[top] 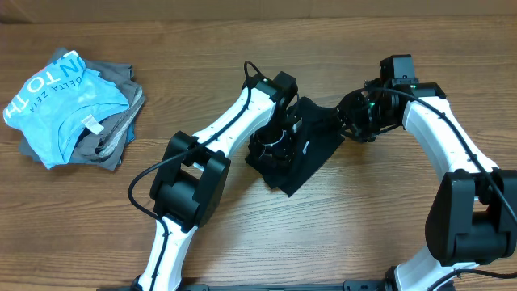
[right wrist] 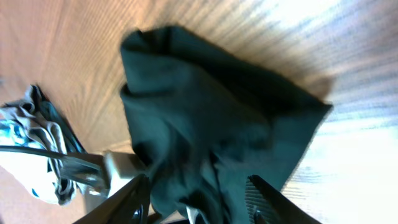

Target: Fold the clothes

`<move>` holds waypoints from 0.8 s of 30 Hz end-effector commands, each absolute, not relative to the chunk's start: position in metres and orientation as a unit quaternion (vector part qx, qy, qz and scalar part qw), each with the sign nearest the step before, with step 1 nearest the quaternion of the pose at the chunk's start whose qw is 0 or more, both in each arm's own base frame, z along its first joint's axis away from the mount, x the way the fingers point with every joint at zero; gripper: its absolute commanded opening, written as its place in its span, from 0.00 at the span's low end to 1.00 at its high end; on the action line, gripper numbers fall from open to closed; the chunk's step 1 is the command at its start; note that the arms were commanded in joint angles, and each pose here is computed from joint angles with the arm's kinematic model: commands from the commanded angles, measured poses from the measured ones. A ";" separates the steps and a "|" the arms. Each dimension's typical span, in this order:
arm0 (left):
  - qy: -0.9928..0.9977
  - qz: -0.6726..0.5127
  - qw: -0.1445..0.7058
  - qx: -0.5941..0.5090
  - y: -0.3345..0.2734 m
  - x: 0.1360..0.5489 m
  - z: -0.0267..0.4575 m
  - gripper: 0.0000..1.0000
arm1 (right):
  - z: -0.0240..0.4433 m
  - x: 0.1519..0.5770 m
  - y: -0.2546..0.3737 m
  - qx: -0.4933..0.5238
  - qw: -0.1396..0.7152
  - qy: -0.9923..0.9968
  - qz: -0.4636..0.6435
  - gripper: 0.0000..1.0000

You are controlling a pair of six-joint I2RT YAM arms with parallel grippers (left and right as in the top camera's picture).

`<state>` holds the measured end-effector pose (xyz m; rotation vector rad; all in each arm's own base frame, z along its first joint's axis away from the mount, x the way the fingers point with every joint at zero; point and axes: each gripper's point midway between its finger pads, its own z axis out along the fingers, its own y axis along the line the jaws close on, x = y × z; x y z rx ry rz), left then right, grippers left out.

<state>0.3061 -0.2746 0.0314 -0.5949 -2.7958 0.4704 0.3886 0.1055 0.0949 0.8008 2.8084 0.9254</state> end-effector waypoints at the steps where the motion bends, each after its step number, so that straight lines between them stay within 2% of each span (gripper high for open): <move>1: -0.959 0.156 0.123 -0.201 -0.272 0.305 0.029 0.43 | 0.103 0.398 0.103 0.267 0.066 0.912 0.304 0.48; 3: -0.959 0.156 0.121 -0.201 -0.273 0.306 0.029 0.44 | 0.103 0.403 0.101 0.278 0.074 0.909 0.302 0.40; 5: -0.960 0.152 0.119 -0.201 -0.271 0.307 0.028 0.44 | 0.101 0.404 0.097 0.286 0.078 0.909 0.292 0.25; 11: -0.962 0.145 0.116 -0.200 -0.269 0.309 0.027 0.45 | 0.093 0.397 0.085 0.295 0.073 0.918 0.253 0.08; 12: -0.962 0.145 0.116 -0.200 -0.269 0.309 0.027 0.46 | 0.093 0.396 0.085 0.292 0.074 0.920 0.252 0.09; 13: -0.962 0.145 0.116 -0.200 -0.269 0.309 0.027 0.46 | 0.093 0.396 0.086 0.292 0.072 0.919 0.254 0.17; 14: -0.962 0.145 0.117 -0.200 -0.269 0.308 0.027 0.46 | 0.094 0.395 0.088 0.291 0.069 0.918 0.260 0.38; 15: -0.962 0.145 0.117 -0.200 -0.269 0.308 0.027 0.46 | 0.095 0.395 0.090 0.289 0.066 0.917 0.266 0.47; 21: -0.962 0.146 0.114 -0.200 -0.269 0.309 0.027 0.47 | 0.091 0.395 0.101 0.283 0.067 0.917 0.273 0.48; 24: -0.962 0.145 0.115 -0.200 -0.269 0.309 0.027 0.47 | 0.080 0.394 0.101 0.299 0.067 0.912 0.274 0.40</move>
